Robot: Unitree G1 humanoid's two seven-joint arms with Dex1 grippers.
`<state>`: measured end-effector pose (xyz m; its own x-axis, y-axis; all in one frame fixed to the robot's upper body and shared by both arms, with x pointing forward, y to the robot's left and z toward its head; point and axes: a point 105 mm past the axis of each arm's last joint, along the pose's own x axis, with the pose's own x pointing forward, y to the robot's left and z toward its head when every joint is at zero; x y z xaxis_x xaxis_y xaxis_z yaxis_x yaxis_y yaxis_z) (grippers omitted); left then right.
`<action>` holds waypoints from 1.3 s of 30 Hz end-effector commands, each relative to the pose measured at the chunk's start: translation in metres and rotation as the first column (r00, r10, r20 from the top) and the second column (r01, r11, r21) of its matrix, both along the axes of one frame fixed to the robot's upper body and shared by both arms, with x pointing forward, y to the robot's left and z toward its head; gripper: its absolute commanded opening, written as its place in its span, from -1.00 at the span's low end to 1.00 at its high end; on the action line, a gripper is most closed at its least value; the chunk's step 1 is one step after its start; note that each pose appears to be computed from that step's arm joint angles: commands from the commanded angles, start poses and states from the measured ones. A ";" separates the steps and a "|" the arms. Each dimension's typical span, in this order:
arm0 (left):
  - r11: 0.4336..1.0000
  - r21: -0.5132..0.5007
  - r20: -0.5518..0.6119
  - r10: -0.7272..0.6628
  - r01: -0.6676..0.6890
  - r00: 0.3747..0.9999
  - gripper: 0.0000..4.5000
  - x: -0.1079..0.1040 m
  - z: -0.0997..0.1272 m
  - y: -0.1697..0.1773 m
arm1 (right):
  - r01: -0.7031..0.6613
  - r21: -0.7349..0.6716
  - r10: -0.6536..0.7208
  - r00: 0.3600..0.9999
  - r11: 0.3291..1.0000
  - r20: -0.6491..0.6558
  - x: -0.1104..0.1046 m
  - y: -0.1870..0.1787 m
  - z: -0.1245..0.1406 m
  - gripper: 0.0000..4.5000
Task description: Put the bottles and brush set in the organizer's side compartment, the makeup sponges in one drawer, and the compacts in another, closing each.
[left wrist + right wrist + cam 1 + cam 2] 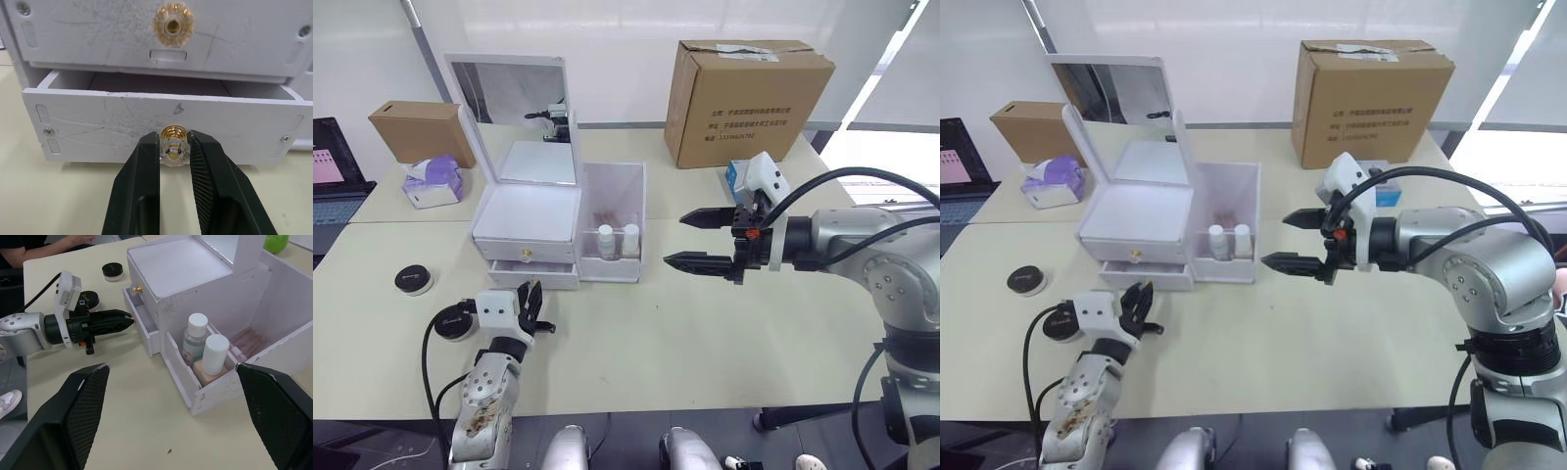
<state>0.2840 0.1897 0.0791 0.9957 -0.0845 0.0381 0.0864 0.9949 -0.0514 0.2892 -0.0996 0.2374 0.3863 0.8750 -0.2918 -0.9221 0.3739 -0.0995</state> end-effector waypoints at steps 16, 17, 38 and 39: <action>0.995 0.000 -0.140 -0.100 0.101 0.985 -0.76 -0.070 -0.002 0.010 | -0.038 0.030 0.038 0.999 0.999 0.020 -0.006 0.010 0.000 1.00; 0.995 0.006 -0.148 -0.098 0.100 0.984 -0.76 -0.071 -0.003 0.011 | -0.041 0.031 0.040 0.999 0.999 0.020 -0.006 0.010 -0.001 1.00; 0.996 0.026 -0.005 -0.081 0.081 0.997 0.99 -0.097 0.042 0.099 | -0.047 0.085 0.049 0.999 0.995 -0.016 -0.011 -0.011 -0.006 1.00; 0.994 0.064 -0.034 -0.083 0.085 0.996 0.99 -0.101 0.043 0.115 | -0.054 0.081 0.055 0.998 0.995 -0.010 -0.013 -0.017 -0.004 1.00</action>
<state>0.1912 0.2807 0.1147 0.9828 -0.1849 -0.0002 0.1847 0.9818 -0.0448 0.2819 -0.1089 0.2140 0.3374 0.9018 -0.2701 -0.9362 0.3514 0.0040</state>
